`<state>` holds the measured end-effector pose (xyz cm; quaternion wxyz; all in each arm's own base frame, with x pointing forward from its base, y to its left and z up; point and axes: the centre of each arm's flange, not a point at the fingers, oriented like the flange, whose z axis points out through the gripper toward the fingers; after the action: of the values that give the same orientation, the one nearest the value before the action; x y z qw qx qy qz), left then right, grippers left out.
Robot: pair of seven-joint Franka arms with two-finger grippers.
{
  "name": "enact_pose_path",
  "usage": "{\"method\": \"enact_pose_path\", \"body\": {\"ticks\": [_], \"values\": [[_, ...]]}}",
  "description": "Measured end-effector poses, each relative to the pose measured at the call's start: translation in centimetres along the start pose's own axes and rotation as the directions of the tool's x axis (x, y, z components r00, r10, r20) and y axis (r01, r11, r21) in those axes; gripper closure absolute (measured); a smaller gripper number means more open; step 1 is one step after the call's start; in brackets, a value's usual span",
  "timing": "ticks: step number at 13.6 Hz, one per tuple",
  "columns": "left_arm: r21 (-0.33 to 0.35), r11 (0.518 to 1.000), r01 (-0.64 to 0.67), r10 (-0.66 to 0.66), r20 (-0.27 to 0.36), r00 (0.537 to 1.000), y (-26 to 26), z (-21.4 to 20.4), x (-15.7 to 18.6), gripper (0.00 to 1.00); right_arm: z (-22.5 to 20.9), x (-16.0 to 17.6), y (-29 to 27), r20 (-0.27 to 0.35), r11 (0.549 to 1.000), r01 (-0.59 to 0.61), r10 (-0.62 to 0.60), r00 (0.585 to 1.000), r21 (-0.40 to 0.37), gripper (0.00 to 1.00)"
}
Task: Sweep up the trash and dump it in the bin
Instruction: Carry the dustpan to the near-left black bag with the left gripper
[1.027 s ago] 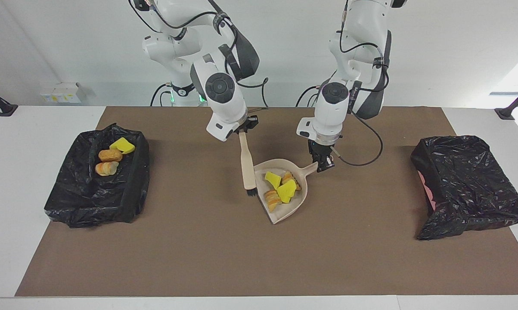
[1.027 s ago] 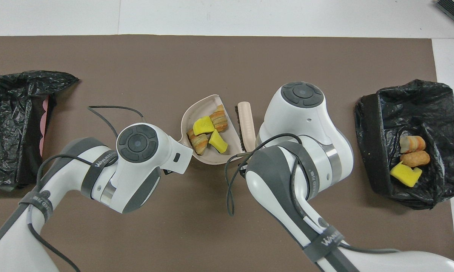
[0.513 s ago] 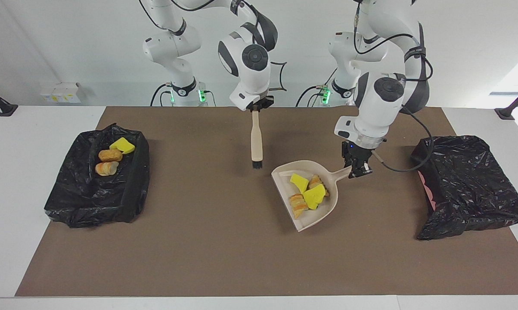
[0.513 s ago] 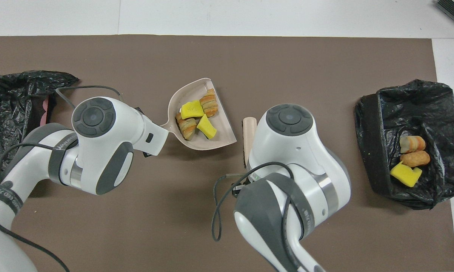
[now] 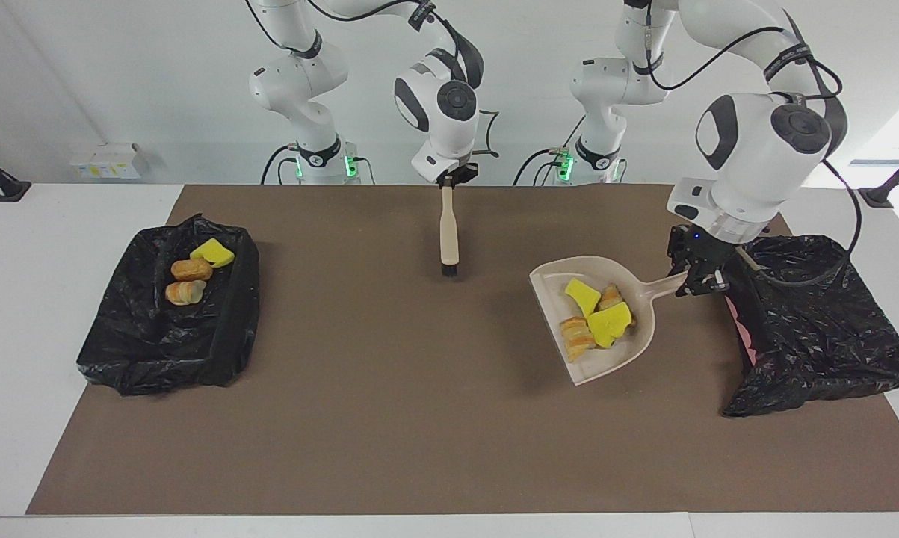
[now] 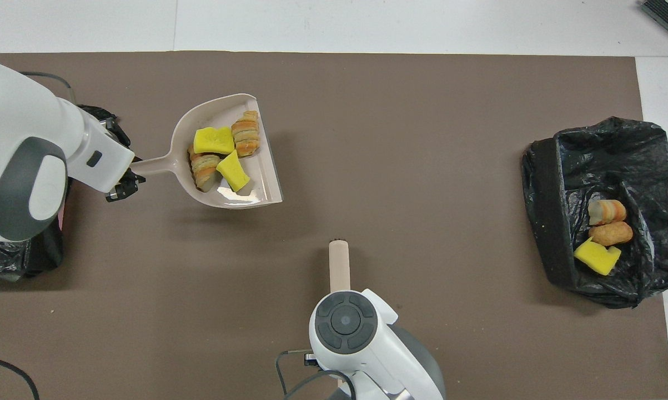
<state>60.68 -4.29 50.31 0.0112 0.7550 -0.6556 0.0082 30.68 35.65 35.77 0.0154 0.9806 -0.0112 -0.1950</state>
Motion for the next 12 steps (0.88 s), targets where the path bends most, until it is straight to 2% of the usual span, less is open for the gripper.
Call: {"method": "enact_pose_path", "body": {"ticks": [3, 7, 10, 12], "values": [[-0.001, 0.998, -0.062, 0.062, -0.062, 0.996, -1.1, -0.7, -7.4, 0.68, 0.9, -0.6, 0.7, 0.007, 1.000, 0.004, -0.004, 1.000, 0.024, 0.74], [-0.003, 0.994, -0.108, 0.107, -0.116, 0.987, -0.6, -1.0, -17.7, 0.68, 3.1, -2.4, -1.2, -0.044, 0.996, 0.081, -0.080, 0.996, 0.033, 0.74], [-0.004, 0.998, -0.059, 0.058, -0.126, 0.990, 0.9, -1.5, -25.3, 0.68, 3.6, -2.1, -1.1, -0.038, 0.998, 0.063, -0.062, 0.997, 0.031, 0.74], [0.022, 0.999, -0.050, 0.052, -0.116, 0.992, 2.0, -2.4, -30.1, 0.68, 4.0, -1.6, -1.5, -0.050, 0.999, 0.027, -0.024, 0.998, 0.044, 0.74]]}}
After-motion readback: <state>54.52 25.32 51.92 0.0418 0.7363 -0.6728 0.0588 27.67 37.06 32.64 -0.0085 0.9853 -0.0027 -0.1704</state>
